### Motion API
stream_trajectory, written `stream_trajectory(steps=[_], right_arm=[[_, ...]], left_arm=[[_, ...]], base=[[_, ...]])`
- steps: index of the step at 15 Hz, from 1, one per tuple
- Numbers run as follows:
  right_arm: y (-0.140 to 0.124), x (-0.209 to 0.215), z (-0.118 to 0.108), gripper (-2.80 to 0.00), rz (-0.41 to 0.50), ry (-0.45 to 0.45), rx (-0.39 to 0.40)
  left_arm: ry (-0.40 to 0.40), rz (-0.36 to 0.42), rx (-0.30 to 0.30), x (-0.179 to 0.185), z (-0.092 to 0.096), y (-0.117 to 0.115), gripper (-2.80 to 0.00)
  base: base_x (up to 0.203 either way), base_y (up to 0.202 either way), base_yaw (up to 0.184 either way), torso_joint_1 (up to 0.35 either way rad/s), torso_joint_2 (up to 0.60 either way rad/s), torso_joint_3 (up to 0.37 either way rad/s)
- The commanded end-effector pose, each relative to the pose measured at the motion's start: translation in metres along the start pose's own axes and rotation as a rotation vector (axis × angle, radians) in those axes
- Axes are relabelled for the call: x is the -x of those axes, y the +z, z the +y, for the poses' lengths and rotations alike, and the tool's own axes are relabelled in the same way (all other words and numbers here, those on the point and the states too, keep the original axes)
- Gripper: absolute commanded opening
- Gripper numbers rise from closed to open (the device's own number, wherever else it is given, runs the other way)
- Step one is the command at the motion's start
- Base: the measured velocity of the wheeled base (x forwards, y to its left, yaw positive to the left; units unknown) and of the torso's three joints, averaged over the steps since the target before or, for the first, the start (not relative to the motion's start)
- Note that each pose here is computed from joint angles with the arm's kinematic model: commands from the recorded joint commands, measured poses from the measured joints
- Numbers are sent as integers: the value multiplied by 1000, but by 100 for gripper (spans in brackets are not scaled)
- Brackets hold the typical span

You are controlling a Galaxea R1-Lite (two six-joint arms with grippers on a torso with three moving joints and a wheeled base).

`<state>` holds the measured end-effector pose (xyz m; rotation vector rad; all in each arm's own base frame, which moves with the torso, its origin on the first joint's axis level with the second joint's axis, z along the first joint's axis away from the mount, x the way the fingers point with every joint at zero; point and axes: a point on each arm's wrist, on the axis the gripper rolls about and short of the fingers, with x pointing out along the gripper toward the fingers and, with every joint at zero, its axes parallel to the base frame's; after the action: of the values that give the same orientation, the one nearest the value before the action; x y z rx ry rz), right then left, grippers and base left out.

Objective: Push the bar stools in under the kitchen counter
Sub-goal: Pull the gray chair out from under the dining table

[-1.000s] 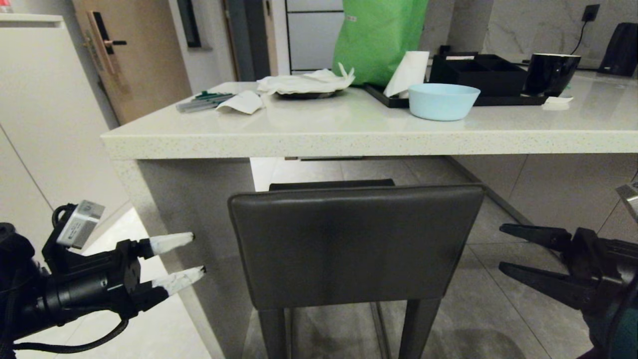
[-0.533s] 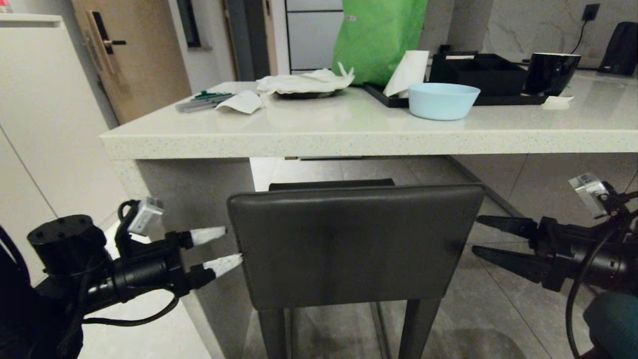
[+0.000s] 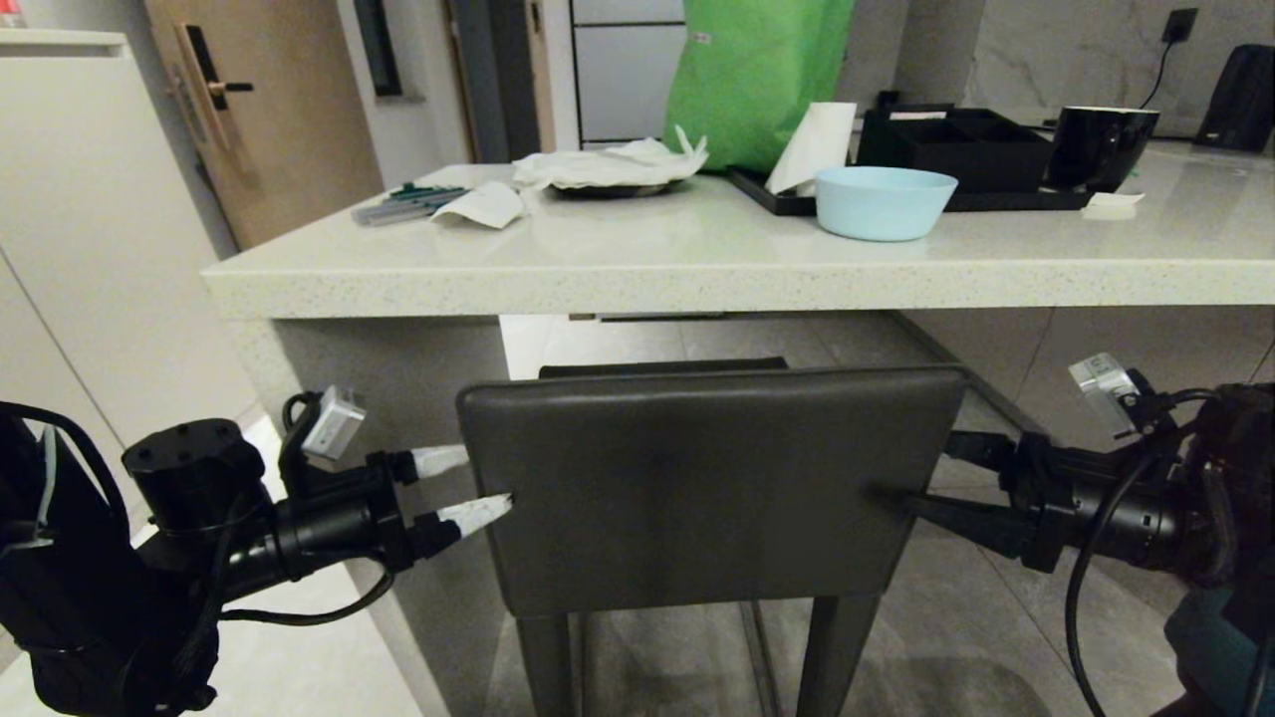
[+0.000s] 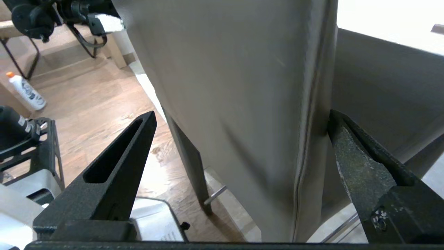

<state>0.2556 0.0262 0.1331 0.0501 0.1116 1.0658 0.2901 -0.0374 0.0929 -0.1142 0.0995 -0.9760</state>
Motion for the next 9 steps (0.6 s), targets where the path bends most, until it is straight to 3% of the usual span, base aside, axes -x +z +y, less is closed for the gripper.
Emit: stream_trajectory(steps=[1, 7, 9], right_arm=[[-4, -2, -2, 0, 6, 8, -11], [-4, -3, -2, 0, 6, 27, -7], [-6, -4, -4, 0, 10, 28, -11]], left_arm=[[32, -5, 0, 8, 6, 0, 0], [-14, -24, -19, 11, 24, 6, 0], [-20, -27, -20, 14, 22, 8, 0]], base=[[0, 0, 0, 0, 0, 0], [0, 0, 0, 0, 0, 0], [0, 0, 0, 0, 0, 0]])
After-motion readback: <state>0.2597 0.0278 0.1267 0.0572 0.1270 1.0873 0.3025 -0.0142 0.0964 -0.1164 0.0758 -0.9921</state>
